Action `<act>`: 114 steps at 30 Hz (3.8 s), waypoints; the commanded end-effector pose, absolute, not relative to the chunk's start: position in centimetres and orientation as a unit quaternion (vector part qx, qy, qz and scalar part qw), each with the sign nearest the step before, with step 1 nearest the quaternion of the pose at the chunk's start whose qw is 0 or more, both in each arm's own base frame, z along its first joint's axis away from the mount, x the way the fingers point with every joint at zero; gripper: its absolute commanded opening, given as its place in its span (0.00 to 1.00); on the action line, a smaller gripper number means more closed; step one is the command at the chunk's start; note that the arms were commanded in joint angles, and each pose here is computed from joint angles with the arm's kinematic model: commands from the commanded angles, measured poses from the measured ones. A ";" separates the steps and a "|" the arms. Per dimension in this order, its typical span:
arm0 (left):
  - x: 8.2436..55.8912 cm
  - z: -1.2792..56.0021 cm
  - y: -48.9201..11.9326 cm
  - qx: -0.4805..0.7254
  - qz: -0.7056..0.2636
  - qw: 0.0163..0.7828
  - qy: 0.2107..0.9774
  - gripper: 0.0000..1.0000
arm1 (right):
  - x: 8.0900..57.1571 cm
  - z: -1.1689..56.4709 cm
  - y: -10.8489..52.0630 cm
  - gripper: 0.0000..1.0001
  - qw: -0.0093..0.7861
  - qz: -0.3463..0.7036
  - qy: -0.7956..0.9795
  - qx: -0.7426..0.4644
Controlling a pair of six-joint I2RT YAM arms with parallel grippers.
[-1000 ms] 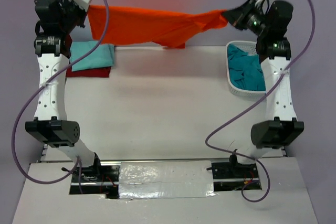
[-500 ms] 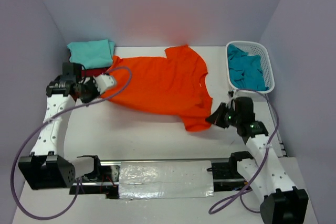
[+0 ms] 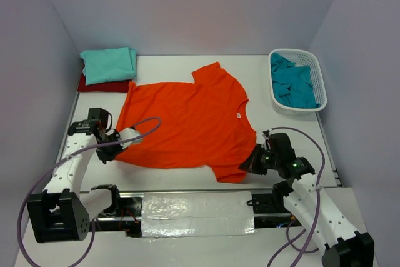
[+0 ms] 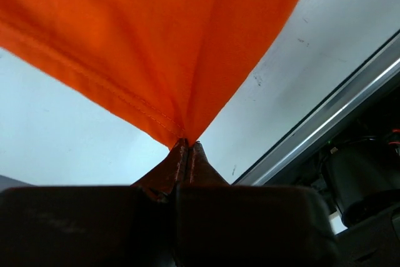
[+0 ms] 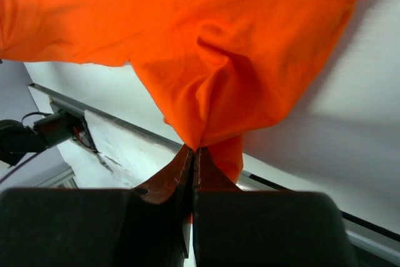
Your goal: Fold and stack the t-shirts
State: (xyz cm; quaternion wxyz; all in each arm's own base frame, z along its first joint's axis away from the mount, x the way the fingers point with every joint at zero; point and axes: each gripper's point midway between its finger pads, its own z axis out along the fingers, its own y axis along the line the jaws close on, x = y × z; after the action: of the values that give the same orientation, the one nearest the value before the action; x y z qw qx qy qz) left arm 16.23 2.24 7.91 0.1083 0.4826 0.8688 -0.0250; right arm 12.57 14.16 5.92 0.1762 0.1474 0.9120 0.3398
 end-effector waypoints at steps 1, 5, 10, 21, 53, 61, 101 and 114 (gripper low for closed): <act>19.0 9.9 2.2 0.459 0.001 0.162 0.874 0.00 | 16.0 9.6 14.8 0.00 0.224 0.349 0.901 0.129; 24.3 12.7 1.5 0.385 -0.008 0.218 0.897 0.00 | 21.9 12.5 15.2 0.00 0.261 0.322 0.905 0.095; 28.9 11.1 2.4 0.336 -0.009 0.191 0.922 0.00 | 29.9 12.6 15.5 0.00 0.273 0.304 0.909 0.079; 35.0 8.9 6.4 0.253 0.038 0.196 0.947 0.00 | 40.2 10.4 13.3 0.00 0.263 0.282 0.918 0.090; 30.8 2.3 4.6 0.058 -0.137 0.096 0.984 0.67 | 28.9 3.0 11.3 0.76 0.134 0.217 0.956 0.142; 30.7 0.8 1.8 0.085 -0.182 0.091 0.975 0.12 | 29.1 1.3 10.8 0.17 0.129 0.211 0.954 0.169; 28.7 20.9 -19.1 0.557 -0.140 0.315 0.756 0.10 | 22.6 10.5 13.5 0.11 0.210 0.221 0.950 0.066; 18.4 10.1 -37.6 0.667 -0.302 0.219 0.644 0.64 | 24.3 6.1 15.6 0.48 0.153 0.259 0.953 0.037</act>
State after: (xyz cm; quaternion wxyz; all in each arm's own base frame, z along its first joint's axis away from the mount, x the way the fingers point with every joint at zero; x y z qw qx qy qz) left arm 18.36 -33.97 8.94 0.1747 0.6794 0.6610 -0.2664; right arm 23.55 15.25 6.58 0.1430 0.0529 0.9575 0.2447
